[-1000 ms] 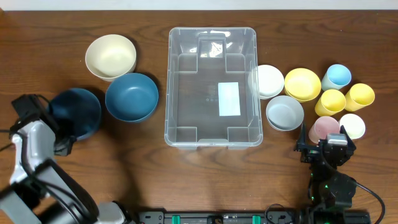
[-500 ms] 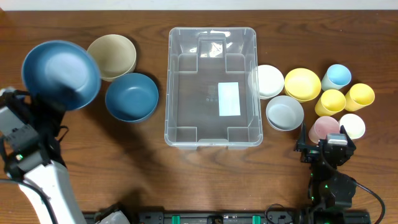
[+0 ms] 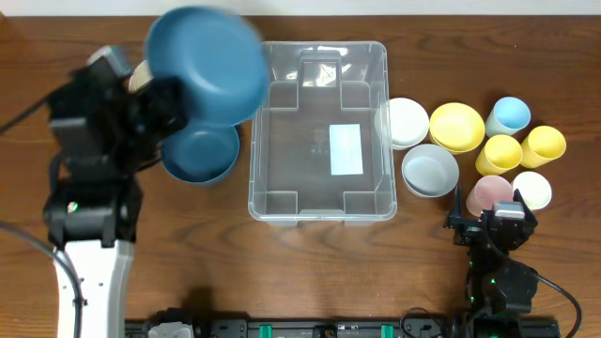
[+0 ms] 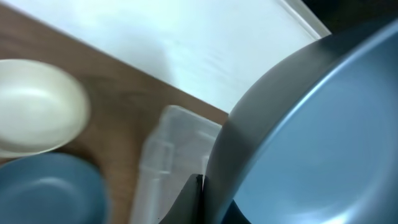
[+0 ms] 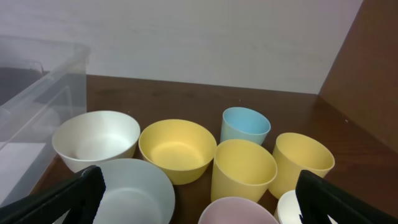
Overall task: Pack container
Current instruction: 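Lift the dark blue bowl and lower it into the container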
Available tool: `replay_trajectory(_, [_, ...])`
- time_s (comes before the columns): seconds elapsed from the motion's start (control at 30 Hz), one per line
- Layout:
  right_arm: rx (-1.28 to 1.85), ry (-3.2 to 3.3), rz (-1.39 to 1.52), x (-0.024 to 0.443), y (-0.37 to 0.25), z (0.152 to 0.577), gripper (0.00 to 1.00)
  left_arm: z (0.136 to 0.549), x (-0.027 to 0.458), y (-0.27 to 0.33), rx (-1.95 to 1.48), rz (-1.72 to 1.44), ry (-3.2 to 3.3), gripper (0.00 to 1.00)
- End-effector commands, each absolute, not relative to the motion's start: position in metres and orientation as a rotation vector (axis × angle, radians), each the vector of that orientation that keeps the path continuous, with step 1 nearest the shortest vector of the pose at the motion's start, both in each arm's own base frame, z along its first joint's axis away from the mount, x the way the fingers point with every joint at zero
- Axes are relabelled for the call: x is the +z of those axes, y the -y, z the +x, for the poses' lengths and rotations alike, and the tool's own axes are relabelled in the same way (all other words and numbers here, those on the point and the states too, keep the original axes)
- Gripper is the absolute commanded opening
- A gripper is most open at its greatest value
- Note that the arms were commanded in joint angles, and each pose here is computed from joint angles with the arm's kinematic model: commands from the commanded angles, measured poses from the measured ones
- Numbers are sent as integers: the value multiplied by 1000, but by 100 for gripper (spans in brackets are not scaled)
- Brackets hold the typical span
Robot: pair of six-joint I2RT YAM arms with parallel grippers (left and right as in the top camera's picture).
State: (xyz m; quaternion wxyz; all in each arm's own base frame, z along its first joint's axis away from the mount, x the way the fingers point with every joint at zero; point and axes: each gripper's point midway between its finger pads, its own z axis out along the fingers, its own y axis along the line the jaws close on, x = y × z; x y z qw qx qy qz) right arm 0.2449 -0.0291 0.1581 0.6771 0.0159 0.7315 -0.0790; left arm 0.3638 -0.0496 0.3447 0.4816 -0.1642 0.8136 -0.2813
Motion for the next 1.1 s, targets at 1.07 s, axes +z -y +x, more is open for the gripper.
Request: replay_trajectory(1.07, [-182, -1650, 57, 156, 33, 244, 99, 491, 152, 202, -186, -70, -2506, 6])
